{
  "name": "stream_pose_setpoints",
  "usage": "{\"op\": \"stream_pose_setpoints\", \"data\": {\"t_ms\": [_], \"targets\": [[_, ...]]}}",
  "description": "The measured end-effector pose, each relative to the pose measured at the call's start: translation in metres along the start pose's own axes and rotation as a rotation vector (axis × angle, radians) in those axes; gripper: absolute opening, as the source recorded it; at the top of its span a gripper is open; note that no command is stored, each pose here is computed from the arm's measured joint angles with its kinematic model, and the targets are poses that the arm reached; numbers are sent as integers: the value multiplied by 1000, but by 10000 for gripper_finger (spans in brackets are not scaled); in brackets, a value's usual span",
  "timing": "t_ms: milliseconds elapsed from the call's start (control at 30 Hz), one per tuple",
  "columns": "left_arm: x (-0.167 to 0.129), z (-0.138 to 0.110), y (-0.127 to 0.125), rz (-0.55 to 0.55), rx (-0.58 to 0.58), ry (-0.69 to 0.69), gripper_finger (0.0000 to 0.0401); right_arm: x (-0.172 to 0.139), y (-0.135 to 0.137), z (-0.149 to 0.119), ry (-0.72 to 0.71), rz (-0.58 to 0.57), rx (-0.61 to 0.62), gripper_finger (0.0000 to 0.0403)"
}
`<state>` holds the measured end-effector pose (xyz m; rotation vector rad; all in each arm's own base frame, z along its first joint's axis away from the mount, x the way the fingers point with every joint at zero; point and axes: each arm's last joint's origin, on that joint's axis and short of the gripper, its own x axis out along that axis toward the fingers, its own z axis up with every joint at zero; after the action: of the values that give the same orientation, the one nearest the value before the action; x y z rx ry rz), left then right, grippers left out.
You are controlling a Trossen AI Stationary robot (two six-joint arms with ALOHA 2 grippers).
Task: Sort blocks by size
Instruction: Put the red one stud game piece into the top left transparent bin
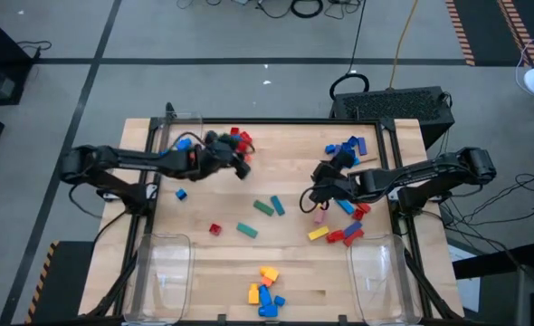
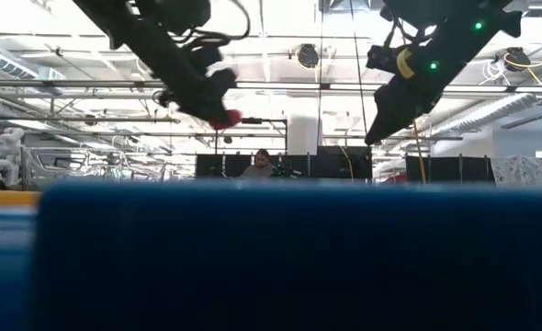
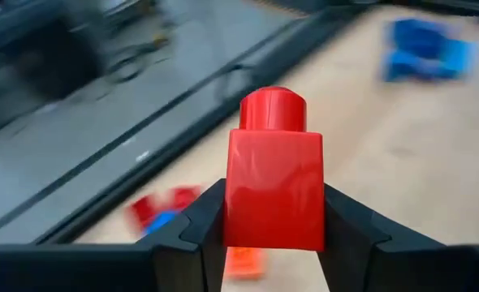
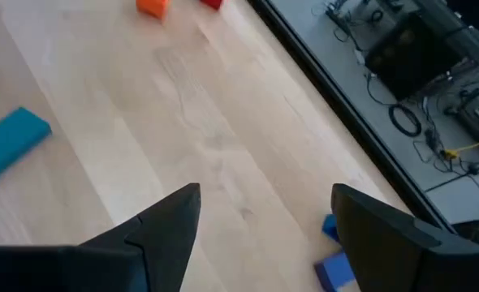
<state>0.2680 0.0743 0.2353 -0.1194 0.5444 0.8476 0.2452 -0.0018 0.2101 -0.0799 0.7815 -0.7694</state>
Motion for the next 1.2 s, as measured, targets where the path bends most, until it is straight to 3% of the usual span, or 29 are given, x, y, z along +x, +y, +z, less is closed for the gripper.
{"op": "stream_pose_setpoints", "data": {"t_ms": [200,400,933,1200], "targets": [[-2,-10,45,213,-126,171,151,4,-3,-8,35,-27,-23,258],[5,-20,78,351,-216,302,152,7,-4,-16,55,-31,-18,258],[16,-34,112,427,-312,383,157,8,-3,-18,71,-8,-20,258],[15,-35,111,420,-282,393,252,7,-6,-23,116,-26,-44,258]]}}
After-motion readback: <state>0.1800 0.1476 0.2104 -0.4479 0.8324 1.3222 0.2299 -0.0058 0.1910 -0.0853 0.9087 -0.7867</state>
